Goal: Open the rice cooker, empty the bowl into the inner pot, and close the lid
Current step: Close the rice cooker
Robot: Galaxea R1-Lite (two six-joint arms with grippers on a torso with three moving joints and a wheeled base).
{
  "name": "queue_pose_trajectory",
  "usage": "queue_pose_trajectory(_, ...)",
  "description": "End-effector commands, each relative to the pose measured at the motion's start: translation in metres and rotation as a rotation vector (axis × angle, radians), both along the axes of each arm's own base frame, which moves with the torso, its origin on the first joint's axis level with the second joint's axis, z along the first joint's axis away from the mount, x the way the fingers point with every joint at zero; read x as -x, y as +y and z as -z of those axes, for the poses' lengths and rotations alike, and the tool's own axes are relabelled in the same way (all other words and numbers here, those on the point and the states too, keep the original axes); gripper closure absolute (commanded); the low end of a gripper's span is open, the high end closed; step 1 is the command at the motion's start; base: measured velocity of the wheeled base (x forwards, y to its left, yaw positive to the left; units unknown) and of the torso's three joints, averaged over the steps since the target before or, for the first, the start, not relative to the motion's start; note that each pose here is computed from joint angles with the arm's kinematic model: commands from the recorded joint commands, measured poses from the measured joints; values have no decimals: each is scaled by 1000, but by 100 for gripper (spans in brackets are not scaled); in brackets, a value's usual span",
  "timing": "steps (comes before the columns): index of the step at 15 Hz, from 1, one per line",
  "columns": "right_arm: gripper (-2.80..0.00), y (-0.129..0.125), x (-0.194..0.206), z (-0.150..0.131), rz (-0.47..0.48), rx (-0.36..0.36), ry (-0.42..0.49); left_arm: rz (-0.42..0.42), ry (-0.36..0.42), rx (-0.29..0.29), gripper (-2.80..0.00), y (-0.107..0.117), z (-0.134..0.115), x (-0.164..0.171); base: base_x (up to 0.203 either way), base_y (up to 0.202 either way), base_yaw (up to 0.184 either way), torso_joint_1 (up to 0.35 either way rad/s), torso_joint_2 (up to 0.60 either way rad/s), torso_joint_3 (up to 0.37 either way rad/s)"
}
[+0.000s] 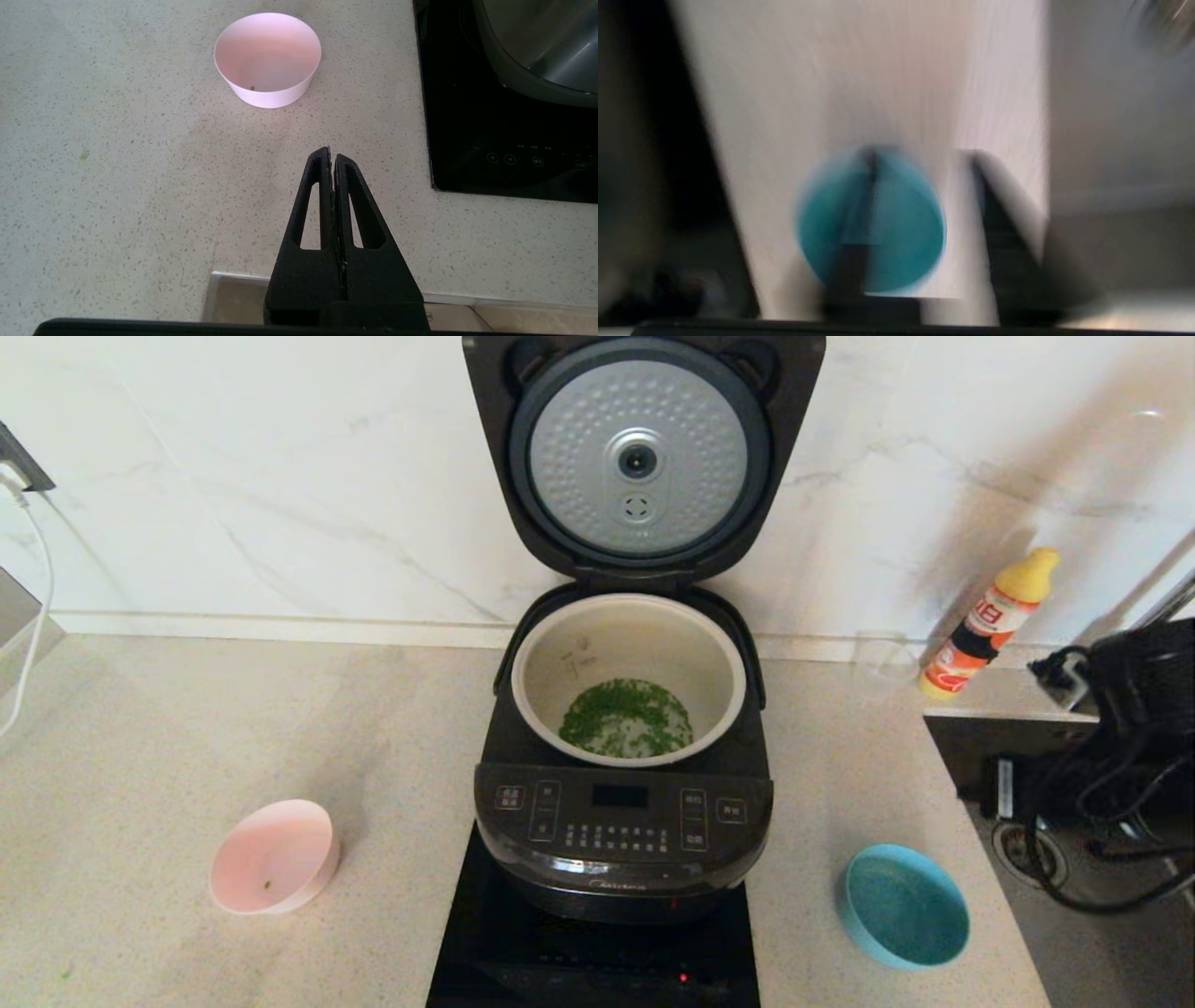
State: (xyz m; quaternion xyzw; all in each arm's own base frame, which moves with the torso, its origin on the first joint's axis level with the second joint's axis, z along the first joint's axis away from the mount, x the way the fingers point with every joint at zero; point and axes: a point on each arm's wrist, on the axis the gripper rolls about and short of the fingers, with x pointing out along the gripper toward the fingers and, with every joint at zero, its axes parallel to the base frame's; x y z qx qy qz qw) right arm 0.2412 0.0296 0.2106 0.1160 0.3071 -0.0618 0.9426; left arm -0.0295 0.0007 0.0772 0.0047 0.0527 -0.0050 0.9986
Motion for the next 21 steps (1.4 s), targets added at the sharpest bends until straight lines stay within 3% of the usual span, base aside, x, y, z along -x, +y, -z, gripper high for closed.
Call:
queue_pose_trajectory(1, 0, -3, 20, -52, 59, 57, -210, -1, 0, -1, 0, 0, 0, 0, 0, 0, 0, 0, 0, 0)
queue_pose_trajectory(5, 0, -5, 87, -91, 30, 115, -417, -2, 2, 0, 0, 0, 0, 0, 0, 0, 0, 0, 0, 0)
queue_pose_trajectory(8, 0, -17, 145, -93, 90, 300, -505, -2, 0, -1, 0, 0, 0, 0, 0, 0, 0, 0, 0, 0)
queue_pose_trajectory(10, 0, -27, 176, -84, 178, 397, -513, 0, 2, 0, 0, 0, 0, 0, 0, 0, 0, 0, 0, 0)
queue_pose_trajectory(12, 0, -35, 195, -69, 294, 487, -468, 0, 0, 0, 0, 0, 0, 0, 0, 0, 0, 0, 0, 0)
queue_pose_trajectory(14, 0, -41, 213, -49, 384, 527, -439, -1, 0, 0, 0, 0, 0, 0, 0, 0, 0, 0, 0, 0)
queue_pose_trajectory(19, 0, -44, 245, 43, 427, 561, -331, 0, 0, -1, 0, 0, 0, 0, 0, 0, 0, 0, 0, 0)
queue_pose_trajectory(21, 0, -42, 257, 75, 379, 537, -360, 0, 0, -1, 0, 0, 0, 0, 0, 0, 0, 0, 0, 0)
